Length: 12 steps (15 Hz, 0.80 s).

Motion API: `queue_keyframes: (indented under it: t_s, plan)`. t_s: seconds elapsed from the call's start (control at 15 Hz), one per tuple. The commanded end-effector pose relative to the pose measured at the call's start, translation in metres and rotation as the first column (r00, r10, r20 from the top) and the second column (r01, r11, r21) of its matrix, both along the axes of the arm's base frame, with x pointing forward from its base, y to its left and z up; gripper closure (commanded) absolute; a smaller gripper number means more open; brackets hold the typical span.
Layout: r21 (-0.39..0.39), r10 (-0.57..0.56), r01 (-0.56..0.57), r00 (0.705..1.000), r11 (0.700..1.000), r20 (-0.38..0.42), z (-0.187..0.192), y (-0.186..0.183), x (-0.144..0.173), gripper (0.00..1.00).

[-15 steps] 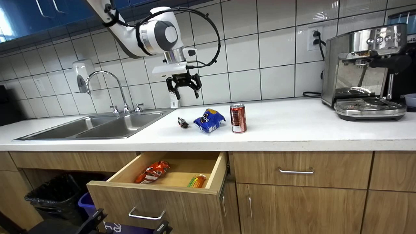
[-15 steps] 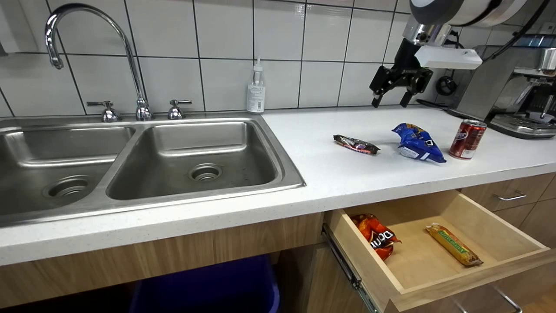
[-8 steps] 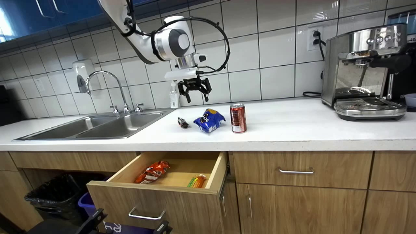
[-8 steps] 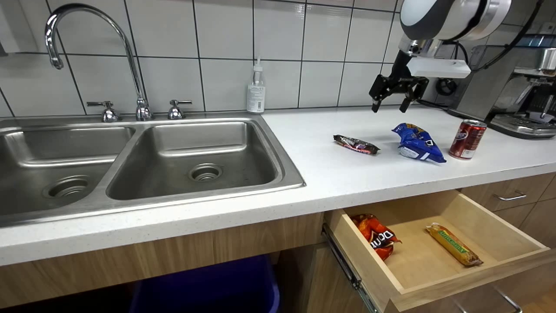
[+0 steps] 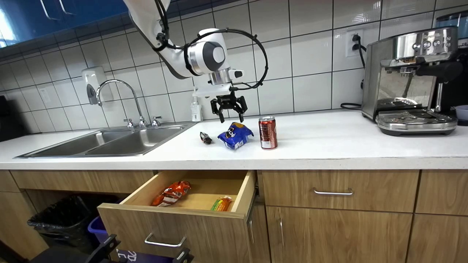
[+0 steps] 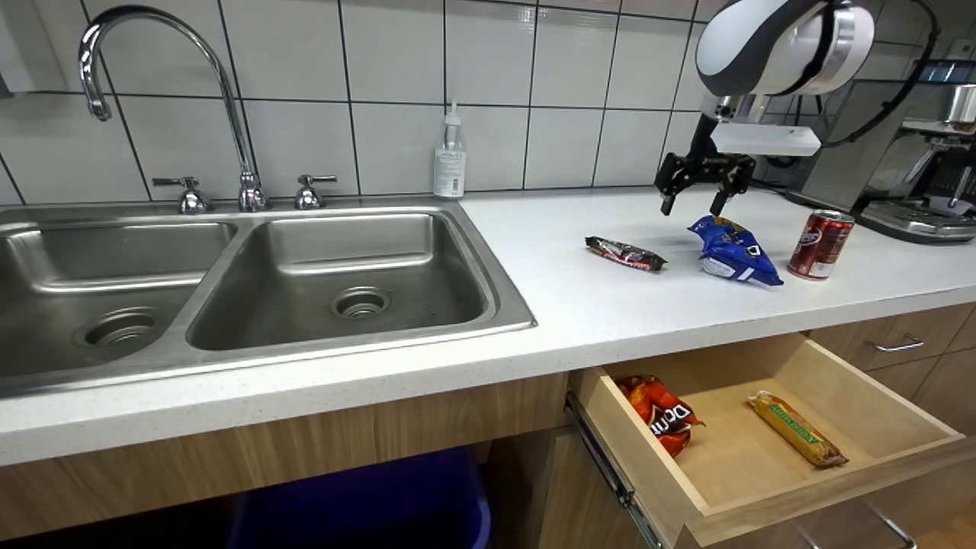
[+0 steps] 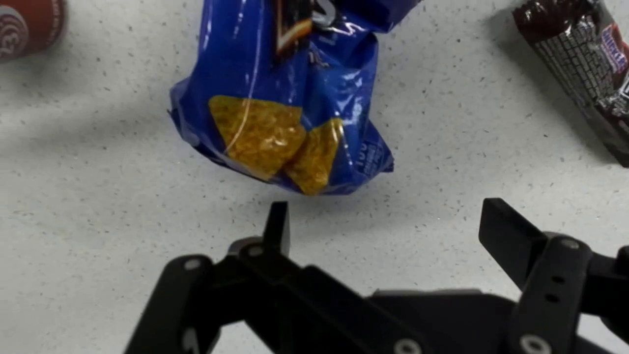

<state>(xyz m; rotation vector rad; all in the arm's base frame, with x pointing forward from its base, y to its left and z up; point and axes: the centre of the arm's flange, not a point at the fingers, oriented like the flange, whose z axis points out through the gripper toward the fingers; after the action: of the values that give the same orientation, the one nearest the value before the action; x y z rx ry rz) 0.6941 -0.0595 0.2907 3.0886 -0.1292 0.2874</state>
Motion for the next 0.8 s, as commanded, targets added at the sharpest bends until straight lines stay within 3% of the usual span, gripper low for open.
queue_keyframes:
  t_s: [0.0, 0.4, 0.73]
  plan:
    - [-0.01, -0.043, 0.042, 0.998, 0.999, -0.04, -0.004, -0.01, 0.013, 0.0]
    - [-0.02, -0.081, 0.08, 0.995, 0.997, -0.053, -0.01, -0.025, 0.007, 0.0]
    - [-0.03, -0.058, 0.056, 0.996, 0.998, -0.068, -0.016, -0.017, 0.0, 0.0]
